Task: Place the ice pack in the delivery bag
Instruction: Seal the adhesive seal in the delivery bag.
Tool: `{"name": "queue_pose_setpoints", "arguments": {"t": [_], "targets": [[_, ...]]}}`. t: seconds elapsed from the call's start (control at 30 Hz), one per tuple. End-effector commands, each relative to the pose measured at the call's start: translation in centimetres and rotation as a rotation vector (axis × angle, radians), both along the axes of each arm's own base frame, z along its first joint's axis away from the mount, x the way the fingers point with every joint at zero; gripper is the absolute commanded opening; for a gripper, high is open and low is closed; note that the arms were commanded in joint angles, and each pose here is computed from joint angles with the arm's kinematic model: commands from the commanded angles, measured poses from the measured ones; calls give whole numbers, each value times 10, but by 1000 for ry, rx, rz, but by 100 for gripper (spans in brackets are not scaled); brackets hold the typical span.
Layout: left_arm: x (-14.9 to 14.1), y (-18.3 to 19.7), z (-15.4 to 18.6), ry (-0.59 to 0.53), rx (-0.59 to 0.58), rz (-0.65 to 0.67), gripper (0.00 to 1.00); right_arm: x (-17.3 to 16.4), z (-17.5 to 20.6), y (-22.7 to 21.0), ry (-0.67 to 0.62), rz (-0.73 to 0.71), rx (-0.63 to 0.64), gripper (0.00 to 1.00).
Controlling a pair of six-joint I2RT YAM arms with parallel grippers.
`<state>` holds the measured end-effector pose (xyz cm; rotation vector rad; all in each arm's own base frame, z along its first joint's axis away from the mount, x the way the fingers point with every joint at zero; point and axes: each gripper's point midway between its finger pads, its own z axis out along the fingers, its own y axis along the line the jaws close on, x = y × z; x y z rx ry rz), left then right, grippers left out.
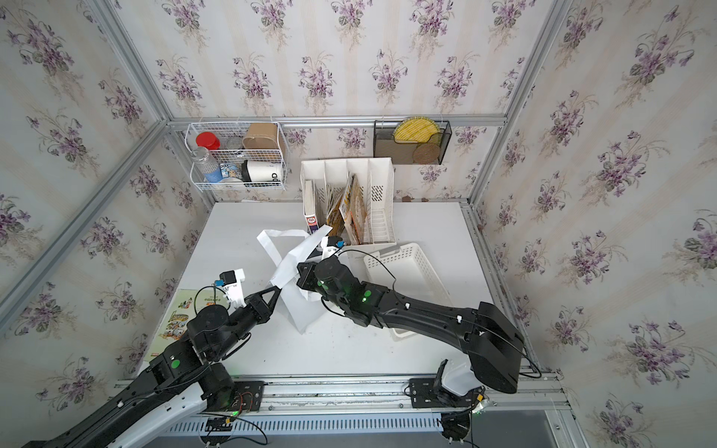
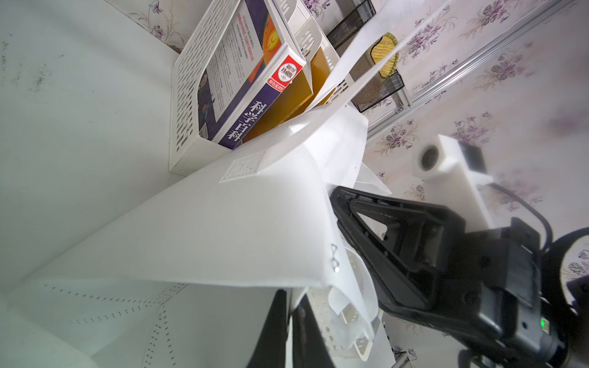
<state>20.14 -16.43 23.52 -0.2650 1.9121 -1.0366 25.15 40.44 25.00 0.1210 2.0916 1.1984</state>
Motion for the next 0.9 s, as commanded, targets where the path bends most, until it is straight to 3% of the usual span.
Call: {"name": "queue_pose_setpoints", "arguments": {"t": [0.0, 0.57, 0.73, 0.87], "targets": [[0, -2, 8, -21, -22, -11, 8, 5, -10, -2, -14, -22, -52, 0], [-8, -13, 3, 31, -15, -93, 5, 13, -29, -6, 2, -32, -81, 0], [-14, -13, 7, 36, -12, -122, 12, 13, -28, -7, -2, -36, -82, 0], [-18, -10, 10, 27, -16, -125, 26, 13, -27, -7, -4, -32, -76, 0]]}}
